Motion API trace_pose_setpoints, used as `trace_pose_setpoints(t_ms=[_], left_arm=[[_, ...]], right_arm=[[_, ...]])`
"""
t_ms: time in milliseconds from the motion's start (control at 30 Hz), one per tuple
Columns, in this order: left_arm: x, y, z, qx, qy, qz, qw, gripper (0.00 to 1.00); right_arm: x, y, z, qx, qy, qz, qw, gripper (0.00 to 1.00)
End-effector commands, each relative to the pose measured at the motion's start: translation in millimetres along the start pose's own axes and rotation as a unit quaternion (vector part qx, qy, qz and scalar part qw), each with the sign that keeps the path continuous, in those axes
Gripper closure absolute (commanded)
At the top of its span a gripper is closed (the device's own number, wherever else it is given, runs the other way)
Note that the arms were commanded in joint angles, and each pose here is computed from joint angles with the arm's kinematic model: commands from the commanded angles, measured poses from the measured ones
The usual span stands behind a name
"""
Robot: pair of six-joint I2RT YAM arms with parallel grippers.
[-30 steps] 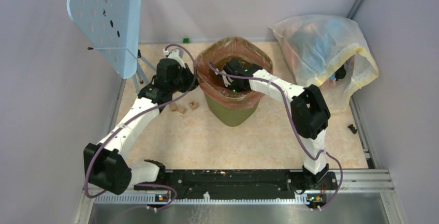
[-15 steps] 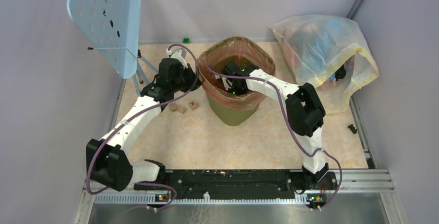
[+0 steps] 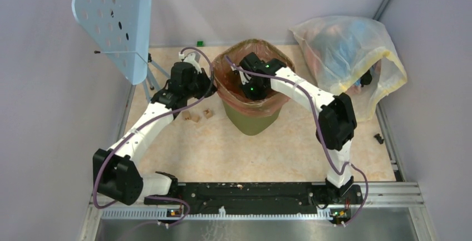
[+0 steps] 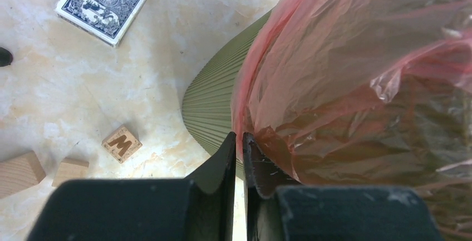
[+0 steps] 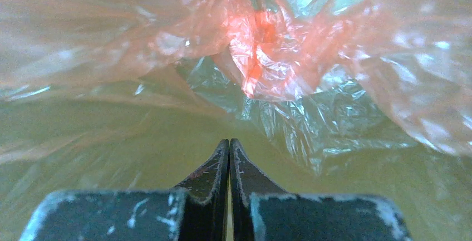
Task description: Put the trash bags into the trash bin
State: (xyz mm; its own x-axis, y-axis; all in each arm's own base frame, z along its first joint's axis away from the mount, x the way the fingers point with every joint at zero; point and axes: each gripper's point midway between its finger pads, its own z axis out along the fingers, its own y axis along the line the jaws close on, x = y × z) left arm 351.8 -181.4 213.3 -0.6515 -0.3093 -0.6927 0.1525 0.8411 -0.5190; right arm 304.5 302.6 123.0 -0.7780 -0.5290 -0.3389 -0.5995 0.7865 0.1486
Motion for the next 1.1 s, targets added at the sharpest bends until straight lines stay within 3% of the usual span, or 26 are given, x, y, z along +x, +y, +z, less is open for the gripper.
trace_pose_setpoints(t_ms=[0,233,300,367,433,600,700,800,933,1067], left_arm=[[-27,-15,-11,0.01,-0.04,0.003,0.999,0.84],[-43,-10,-46,-0.024,-0.083,0.014,0.996,0.73],[-41,-13,-55,-0.016,-0.083,0.022,0.996,0.69],[-38,-19,-62,0.004,-0.077,0.041,0.996,0.59],[-30,-27,-71,0.033,-0.066,0.068,0.995,0.47],[-13,-36,-87,0.083,-0.071,0.087,0.99,0.43],[3,-45,-93,0.129,-0.064,0.101,0.985,0.42],[25,-48,-92,0.168,-0.039,0.104,0.98,0.34],[55,-39,-84,0.181,-0.004,0.086,0.98,0.04],[73,-31,-75,0.197,-0.012,0.07,0.978,0.01]], right_arm=[[-35,5,-65,0.004,-0.098,0.009,0.995,1.0],[-71,2,-153,0.033,-0.226,0.002,0.974,0.9],[-78,2,-183,0.04,-0.268,-0.012,0.962,0.79],[-81,6,-215,0.036,-0.31,-0.023,0.95,0.68],[-78,8,-244,0.034,-0.347,-0.024,0.937,0.63],[-55,7,-291,0.026,-0.428,0.004,0.903,0.51],[-34,-1,-305,0.032,-0.473,0.029,0.88,0.4],[-3,-11,-310,0.038,-0.505,0.059,0.861,0.34],[34,-7,-272,-0.002,-0.508,0.063,0.859,0.25],[62,-2,-249,-0.034,-0.531,0.046,0.845,0.22]])
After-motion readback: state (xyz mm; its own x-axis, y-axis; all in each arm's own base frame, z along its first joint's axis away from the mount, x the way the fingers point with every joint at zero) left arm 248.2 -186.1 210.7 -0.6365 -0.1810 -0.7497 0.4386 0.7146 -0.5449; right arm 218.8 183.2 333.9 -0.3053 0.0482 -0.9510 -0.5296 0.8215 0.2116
